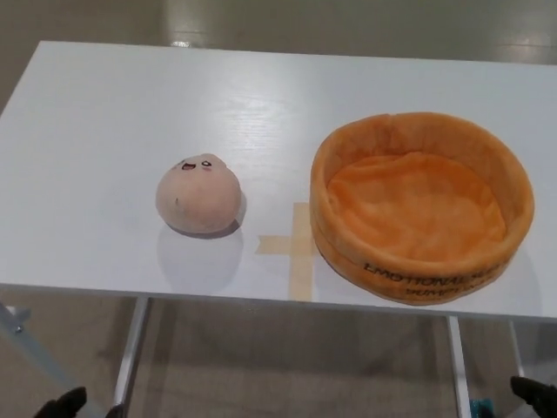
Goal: Use the left hand to pick up the pink round toy on the left and place it inside the orange plate on the desk.
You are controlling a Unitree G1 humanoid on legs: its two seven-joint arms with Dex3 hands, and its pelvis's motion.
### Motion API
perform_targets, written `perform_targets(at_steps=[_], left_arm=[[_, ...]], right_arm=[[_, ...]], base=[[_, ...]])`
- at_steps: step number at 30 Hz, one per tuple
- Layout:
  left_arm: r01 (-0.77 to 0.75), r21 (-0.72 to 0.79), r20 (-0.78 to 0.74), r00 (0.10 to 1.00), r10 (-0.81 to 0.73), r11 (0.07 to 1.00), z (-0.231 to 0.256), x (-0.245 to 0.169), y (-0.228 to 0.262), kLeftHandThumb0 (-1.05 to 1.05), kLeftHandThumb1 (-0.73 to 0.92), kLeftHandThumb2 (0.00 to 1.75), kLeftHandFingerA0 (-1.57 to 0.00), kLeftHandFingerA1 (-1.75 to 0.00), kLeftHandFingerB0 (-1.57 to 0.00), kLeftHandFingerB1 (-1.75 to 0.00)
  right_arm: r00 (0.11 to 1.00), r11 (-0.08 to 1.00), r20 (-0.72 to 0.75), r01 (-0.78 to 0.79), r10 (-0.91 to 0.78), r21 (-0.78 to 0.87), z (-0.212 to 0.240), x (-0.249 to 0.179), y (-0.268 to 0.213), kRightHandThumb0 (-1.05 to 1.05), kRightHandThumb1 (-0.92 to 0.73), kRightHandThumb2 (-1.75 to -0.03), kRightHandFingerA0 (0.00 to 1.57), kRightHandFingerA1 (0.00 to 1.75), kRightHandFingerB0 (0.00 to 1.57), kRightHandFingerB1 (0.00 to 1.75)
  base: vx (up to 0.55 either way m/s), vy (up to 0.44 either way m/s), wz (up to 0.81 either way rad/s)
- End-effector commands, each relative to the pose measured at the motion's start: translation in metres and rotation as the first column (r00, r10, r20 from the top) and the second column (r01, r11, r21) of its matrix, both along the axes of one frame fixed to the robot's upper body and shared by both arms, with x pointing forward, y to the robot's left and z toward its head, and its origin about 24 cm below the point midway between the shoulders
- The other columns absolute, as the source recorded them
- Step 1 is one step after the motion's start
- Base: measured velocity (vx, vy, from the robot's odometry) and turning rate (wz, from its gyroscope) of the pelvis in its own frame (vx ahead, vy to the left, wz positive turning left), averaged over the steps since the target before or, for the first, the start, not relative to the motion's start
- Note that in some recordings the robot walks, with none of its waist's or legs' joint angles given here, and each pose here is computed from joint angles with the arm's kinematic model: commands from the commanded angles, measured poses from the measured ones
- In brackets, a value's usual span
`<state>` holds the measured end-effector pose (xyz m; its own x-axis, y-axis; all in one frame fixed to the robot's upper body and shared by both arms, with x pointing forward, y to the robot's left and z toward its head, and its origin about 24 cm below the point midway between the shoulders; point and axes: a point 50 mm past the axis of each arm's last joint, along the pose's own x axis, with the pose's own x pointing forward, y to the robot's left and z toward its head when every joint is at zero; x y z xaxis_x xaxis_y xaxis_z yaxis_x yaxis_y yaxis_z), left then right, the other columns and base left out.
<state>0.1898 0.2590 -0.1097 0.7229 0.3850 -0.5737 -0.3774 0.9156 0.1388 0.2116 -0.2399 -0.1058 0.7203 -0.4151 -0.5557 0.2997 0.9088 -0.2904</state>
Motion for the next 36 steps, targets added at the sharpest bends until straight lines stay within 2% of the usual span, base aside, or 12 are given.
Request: perform_targets(at_steps=[1, 9, 12, 13, 14, 15, 16, 19, 20, 24, 27, 36], left_arm=[[-0.061, 0.011, 0.067, 0.996, 0.06, 0.998, 0.003, -0.002, 0.001, -0.35, 0.51, 0.63, -0.27, -0.41, -0.28, -0.35], [0.013, 0.036, 0.062, 0.998, -0.016, 0.999, 0.003, -0.002, 0.001, -0.39, 0.52, 0.65, -0.22, -0.41, -0.23, -0.34], [0.169, 0.017, 0.05, 0.984, -0.17, 0.985, 0.003, 0.0, -0.003, -0.41, 0.53, 0.67, -0.22, -0.39, -0.22, -0.34], [0.204, 0.012, 0.054, 0.977, -0.205, 0.979, 0.004, 0.0, -0.004, -0.43, 0.52, 0.66, -0.24, -0.4, -0.24, -0.35], [0.236, 0.008, 0.061, 0.97, -0.236, 0.972, 0.005, 0.001, -0.005, -0.43, 0.52, 0.66, -0.24, -0.4, -0.24, -0.35], [0.344, 0.017, 0.058, 0.937, -0.344, 0.939, 0.007, 0.003, -0.007, -0.43, 0.55, 0.56, -0.38, -0.36, -0.34, -0.31], [0.439, 0.015, 0.062, 0.896, -0.439, 0.898, 0.009, 0.004, -0.01, -0.49, 0.43, 0.69, -0.35, -0.44, -0.34, -0.41], [0.581, 0.003, 0.09, 0.811, -0.579, 0.814, 0.015, 0.008, -0.017, -0.48, 0.44, 0.69, -0.35, -0.43, -0.34, -0.41], [0.682, 0.028, 0.114, 0.724, -0.68, 0.731, 0.022, 0.009, -0.022, -0.43, 0.54, 0.57, -0.34, -0.35, -0.32, -0.31], [0.845, 0.08, 0.188, 0.509, -0.84, 0.53, 0.046, 0.01, -0.033, -0.44, 0.53, 0.56, -0.3, -0.33, -0.3, -0.3], [0.934, 0.091, 0.278, 0.31, -0.909, 0.346, 0.077, 0.004, -0.047, -0.43, 0.53, 0.56, -0.29, -0.34, -0.32, -0.31], [0.98, 0.188, 0.41, -0.021, -0.912, 0.062, 0.145, -0.014, -0.07, -0.41, 0.54, 0.56, -0.31, -0.36, -0.35, -0.33]], right_arm=[[0.997, 0.998, 0.061, 0.056, -0.054, -0.03, 0.003, -0.001, -0.002, -0.48, -0.38, -0.97, 0.43, 0.84, 0.13, 0.66], [0.997, 0.998, 0.061, 0.048, -0.046, -0.033, 0.002, -0.003, -0.002, -0.49, -0.38, -0.98, 0.41, 0.84, 0.12, 0.67], [0.997, 0.998, 0.057, 0.056, -0.054, -0.04, 0.002, -0.003, -0.003, -0.39, -0.32, -0.98, 0.4, 0.77, 0.16, 0.63], [0.997, 0.998, 0.057, 0.055, -0.053, -0.035, 0.002, -0.003, -0.003, -0.4, -0.44, -0.83, 0.3, 0.99, 0.07, 0.8], [0.997, 0.998, 0.058, 0.053, -0.051, -0.028, 0.003, -0.002, -0.004, -0.4, -0.44, -0.83, 0.3, 0.99, 0.07, 0.8], [0.997, 0.998, 0.057, 0.054, -0.052, -0.035, 0.003, -0.002, -0.004, -0.4, -0.33, -0.98, 0.4, 0.77, 0.16, 0.63], [0.997, 0.998, 0.057, 0.053, -0.051, -0.04, 0.003, -0.002, -0.004, -0.41, -0.33, -0.99, 0.4, 0.78, 0.17, 0.64], [0.997, 0.998, 0.06, 0.053, -0.05, -0.037, 0.004, 0.0, -0.003, -0.41, -0.33, -0.99, 0.41, 0.79, 0.17, 0.64], [0.997, 0.998, 0.058, 0.057, -0.055, -0.032, 0.004, 0.0, -0.003, -0.41, -0.33, -0.99, 0.4, 0.78, 0.16, 0.64], [0.997, 0.998, 0.058, 0.053, -0.052, -0.031, 0.003, 0.0, -0.001, -0.39, -0.34, -0.99, 0.4, 0.77, 0.17, 0.64], [0.997, 0.998, 0.061, 0.049, -0.047, -0.033, 0.004, 0.001, -0.001, -0.41, -0.34, -0.99, 0.4, 0.78, 0.17, 0.64], [0.997, 0.998, 0.064, 0.048, -0.046, -0.029, 0.005, 0.002, -0.002, -0.41, -0.33, -0.98, 0.41, 0.77, 0.17, 0.64]], base=[[0.0, 0.0, 0.0], [0.0, 0.0, 0.0], [0.0, 0.0, 0.0], [0.0, 0.0, 0.0], [0.0, 0.0, 0.0], [0.0, 0.0, 0.0], [0.0, 0.0, 0.0], [0.0, 0.0, 0.0], [0.0, 0.0, 0.0], [0.0, 0.0, 0.0], [0.0, 0.0, 0.0], [0.0, 0.0, 0.0]])
